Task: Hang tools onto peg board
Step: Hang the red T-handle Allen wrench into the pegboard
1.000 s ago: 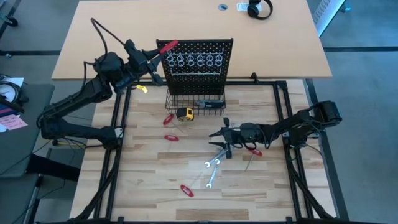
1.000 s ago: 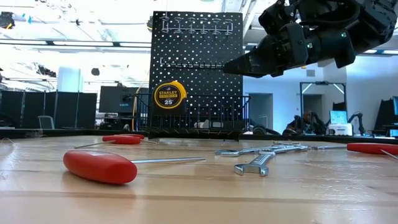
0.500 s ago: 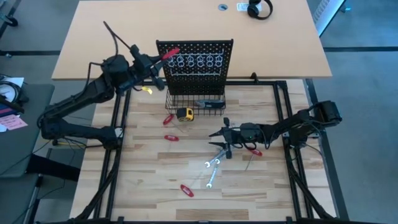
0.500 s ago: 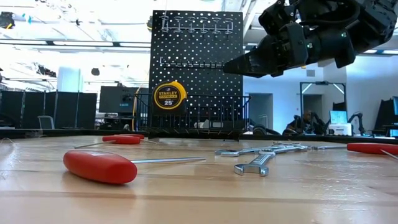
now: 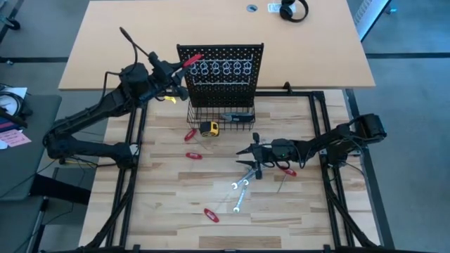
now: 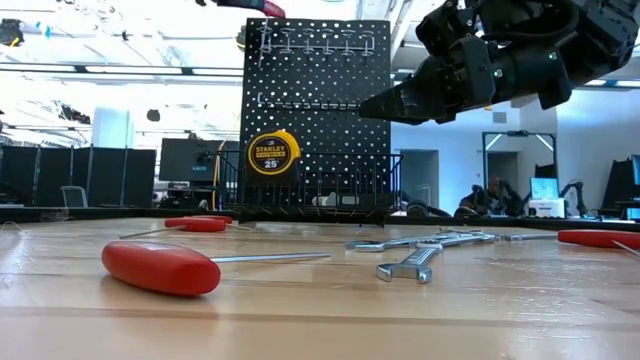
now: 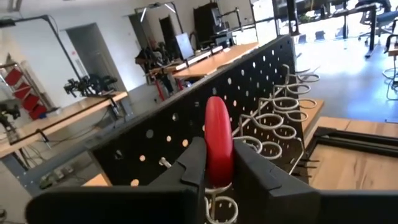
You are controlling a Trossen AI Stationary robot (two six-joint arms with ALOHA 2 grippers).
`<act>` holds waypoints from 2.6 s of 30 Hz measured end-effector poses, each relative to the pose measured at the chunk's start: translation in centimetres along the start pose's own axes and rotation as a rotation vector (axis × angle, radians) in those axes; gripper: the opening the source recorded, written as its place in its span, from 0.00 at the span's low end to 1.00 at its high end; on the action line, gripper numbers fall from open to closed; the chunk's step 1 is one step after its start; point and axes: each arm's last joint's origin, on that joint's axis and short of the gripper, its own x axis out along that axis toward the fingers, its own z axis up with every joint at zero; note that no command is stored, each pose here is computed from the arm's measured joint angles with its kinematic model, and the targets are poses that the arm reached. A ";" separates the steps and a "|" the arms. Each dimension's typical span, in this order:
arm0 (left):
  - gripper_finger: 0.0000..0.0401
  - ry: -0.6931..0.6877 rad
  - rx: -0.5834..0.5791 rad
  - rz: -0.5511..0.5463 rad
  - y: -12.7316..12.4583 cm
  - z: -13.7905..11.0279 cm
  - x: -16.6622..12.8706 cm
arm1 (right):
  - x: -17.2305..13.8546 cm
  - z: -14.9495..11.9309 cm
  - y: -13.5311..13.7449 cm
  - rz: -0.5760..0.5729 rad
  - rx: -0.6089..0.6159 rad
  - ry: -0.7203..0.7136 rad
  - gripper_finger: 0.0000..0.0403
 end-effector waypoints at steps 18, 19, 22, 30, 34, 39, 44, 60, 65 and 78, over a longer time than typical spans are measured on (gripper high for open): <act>0.37 0.013 0.080 -0.034 0.9 1.9 -3.1 | 0.0 0.0 0.0 0.000 0.000 0.001 0.37; 0.37 0.028 0.096 -0.056 0.8 1.9 -3.6 | 0.0 0.0 0.0 0.000 0.000 0.000 0.37; 0.37 0.124 0.155 -0.159 -0.3 1.2 -5.0 | 0.0 0.0 0.0 0.000 0.000 0.001 0.37; 0.37 0.527 0.209 -0.236 -6.1 -4.3 -8.3 | 0.0 0.0 0.0 0.000 0.000 0.000 0.37; 0.37 0.607 0.133 -0.299 -9.5 -8.3 -9.9 | 0.0 0.0 0.0 0.000 0.001 0.000 0.37; 0.37 0.645 -0.012 -0.310 -12.9 -13.3 -11.9 | 0.0 0.0 0.0 0.000 0.001 0.000 0.37; 0.37 0.635 -0.187 -0.317 -14.8 -17.1 -13.1 | 0.0 0.0 0.0 0.000 0.001 -0.001 0.37; 0.37 0.878 -0.199 -0.271 -22.2 -21.3 -12.2 | 0.0 0.2 0.0 -0.002 0.003 -0.016 0.37; 0.35 1.000 -0.173 -0.181 -24.2 -22.6 -10.4 | 0.0 0.2 0.0 -0.003 0.003 -0.023 0.37; 0.01 1.109 -0.127 -0.169 -24.7 -23.3 -9.1 | 0.0 0.2 0.0 -0.001 0.003 -0.020 0.37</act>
